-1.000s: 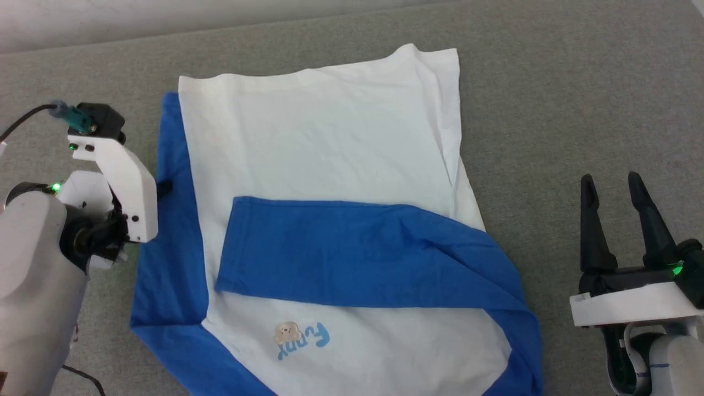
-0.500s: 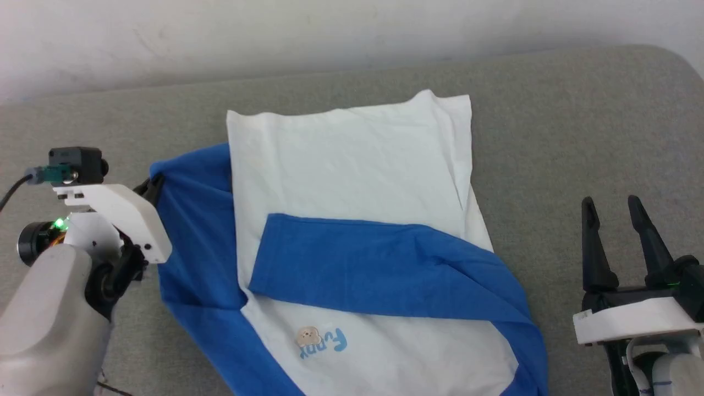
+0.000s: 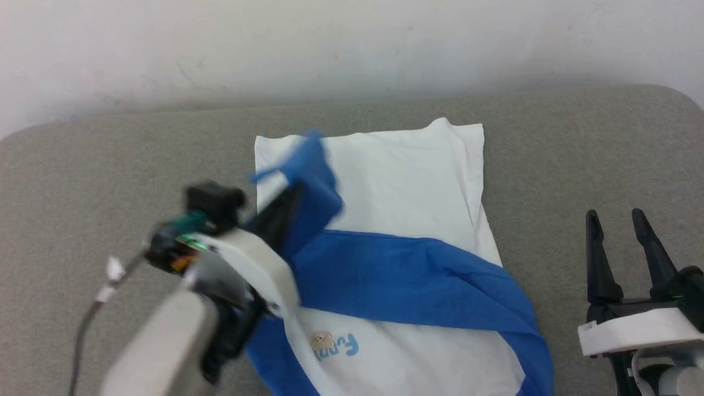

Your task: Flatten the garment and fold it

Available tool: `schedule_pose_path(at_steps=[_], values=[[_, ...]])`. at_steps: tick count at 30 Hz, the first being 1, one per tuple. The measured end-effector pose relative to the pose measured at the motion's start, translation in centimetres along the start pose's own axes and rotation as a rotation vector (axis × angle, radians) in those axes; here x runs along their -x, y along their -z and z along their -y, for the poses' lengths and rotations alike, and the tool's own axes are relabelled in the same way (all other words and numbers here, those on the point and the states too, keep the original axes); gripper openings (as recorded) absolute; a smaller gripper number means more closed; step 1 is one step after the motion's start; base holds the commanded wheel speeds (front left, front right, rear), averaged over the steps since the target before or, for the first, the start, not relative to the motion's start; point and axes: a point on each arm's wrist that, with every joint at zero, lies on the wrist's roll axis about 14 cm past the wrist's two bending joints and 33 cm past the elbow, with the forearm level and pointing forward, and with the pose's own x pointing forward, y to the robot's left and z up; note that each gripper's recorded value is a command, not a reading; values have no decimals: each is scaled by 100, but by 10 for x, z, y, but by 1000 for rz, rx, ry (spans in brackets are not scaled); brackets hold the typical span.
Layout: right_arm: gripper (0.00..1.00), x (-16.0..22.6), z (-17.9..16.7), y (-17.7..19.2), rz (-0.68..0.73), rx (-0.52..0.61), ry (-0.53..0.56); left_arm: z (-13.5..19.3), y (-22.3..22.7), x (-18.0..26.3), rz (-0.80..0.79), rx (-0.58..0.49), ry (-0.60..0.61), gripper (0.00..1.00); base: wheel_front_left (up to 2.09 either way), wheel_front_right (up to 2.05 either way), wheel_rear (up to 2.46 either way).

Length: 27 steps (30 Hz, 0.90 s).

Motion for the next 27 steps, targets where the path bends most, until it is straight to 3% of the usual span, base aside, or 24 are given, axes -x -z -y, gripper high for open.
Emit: schedule_pose_path(at_steps=[7, 8, 9, 12, 16, 27], values=[[100, 1, 1, 9, -28, -7, 5, 81, 98, 9, -279, -12, 208, 0, 0, 0, 0], [100, 1, 1, 10, -32, -7, 6, 87, 113, 12, -329, -14, 226, 37, 0, 0, 0], [100, 1, 2, 11, -36, -6, 9, 93, 128, 16, -380, -31, 249, 100, 0, 0, 0], [100, 2, 5, 15, -48, -5, 18, 104, 153, 27, -468, -49, 297, 100, 0, 0, 0], [100, 2, 7, 16, -51, -4, 24, 109, 152, 29, -466, -50, 318, 100, 0, 0, 0], [100, 6, 3, 15, -48, -23, 14, 110, 81, 12, -268, -92, 269, 100, 0, 0, 0]])
